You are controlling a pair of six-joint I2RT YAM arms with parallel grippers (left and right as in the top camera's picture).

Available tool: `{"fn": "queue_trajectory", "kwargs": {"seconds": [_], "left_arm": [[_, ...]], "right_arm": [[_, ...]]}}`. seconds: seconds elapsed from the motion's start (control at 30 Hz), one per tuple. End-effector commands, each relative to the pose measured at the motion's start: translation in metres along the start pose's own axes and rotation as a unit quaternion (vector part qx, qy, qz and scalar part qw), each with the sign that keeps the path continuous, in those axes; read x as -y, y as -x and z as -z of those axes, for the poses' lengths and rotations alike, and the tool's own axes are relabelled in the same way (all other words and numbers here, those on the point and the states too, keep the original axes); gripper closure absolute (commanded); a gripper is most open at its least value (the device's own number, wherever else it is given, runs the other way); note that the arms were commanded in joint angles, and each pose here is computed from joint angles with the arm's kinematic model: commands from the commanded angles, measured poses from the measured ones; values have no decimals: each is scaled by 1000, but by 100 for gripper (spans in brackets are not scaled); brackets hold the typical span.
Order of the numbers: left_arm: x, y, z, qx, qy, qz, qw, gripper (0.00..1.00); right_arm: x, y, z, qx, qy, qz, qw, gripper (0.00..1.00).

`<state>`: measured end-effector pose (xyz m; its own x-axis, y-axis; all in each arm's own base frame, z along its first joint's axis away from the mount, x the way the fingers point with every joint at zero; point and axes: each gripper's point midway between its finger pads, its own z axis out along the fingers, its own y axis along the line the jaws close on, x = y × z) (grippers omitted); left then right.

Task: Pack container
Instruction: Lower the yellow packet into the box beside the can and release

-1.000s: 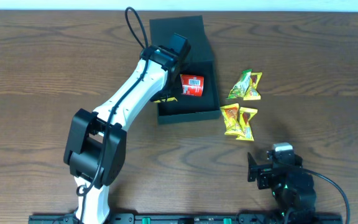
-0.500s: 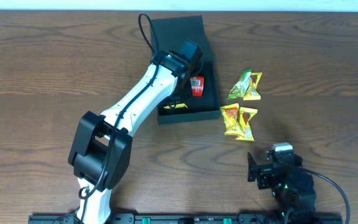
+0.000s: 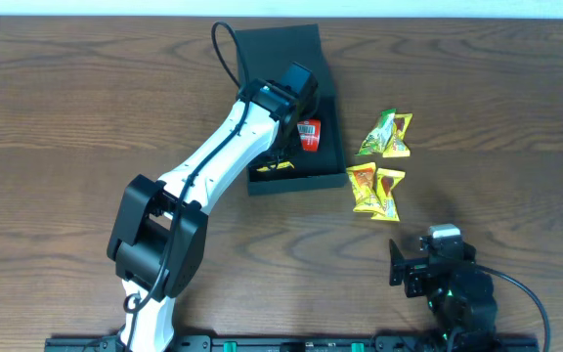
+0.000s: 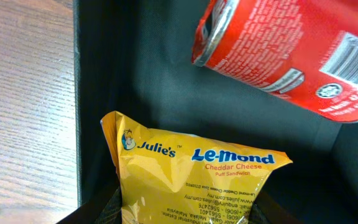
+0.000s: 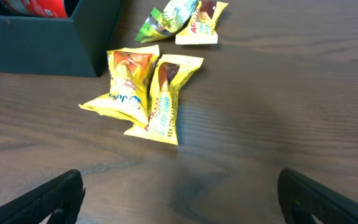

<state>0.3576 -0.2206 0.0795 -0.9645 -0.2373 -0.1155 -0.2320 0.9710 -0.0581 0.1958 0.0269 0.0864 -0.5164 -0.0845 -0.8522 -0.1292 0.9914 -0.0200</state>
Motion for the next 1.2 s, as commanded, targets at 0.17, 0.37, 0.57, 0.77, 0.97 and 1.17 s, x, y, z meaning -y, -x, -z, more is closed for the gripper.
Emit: {"fn": "queue_trajectory", "kwargs": {"seconds": [0.17,0.37,0.57,0.77,0.97,1.17], "left_arm": [[-10,-6,-9,-6,22,10,1000,59],[-11,-7,-9,-7,24,-7,1000,45],[-14,-4,-9,1,32,-10,999,33],[-14,-4,-9,1,33,-22,999,30],[-11,6,-4,23,32,-47,998,33],[6,34,15,78,10,-68,995,13]], "right_arm": [[2,-4,-2,-4,-5,-7,1000,1],[2,-4,-2,-4,-5,-7,1000,1],[2,-4,-2,-4,-5,-7,1000,1],[2,-4,-2,-4,-5,-7,1000,1],[2,-4,-2,-4,-5,-7,1000,1],[2,-4,-2,-4,-5,-7,1000,1]]}}
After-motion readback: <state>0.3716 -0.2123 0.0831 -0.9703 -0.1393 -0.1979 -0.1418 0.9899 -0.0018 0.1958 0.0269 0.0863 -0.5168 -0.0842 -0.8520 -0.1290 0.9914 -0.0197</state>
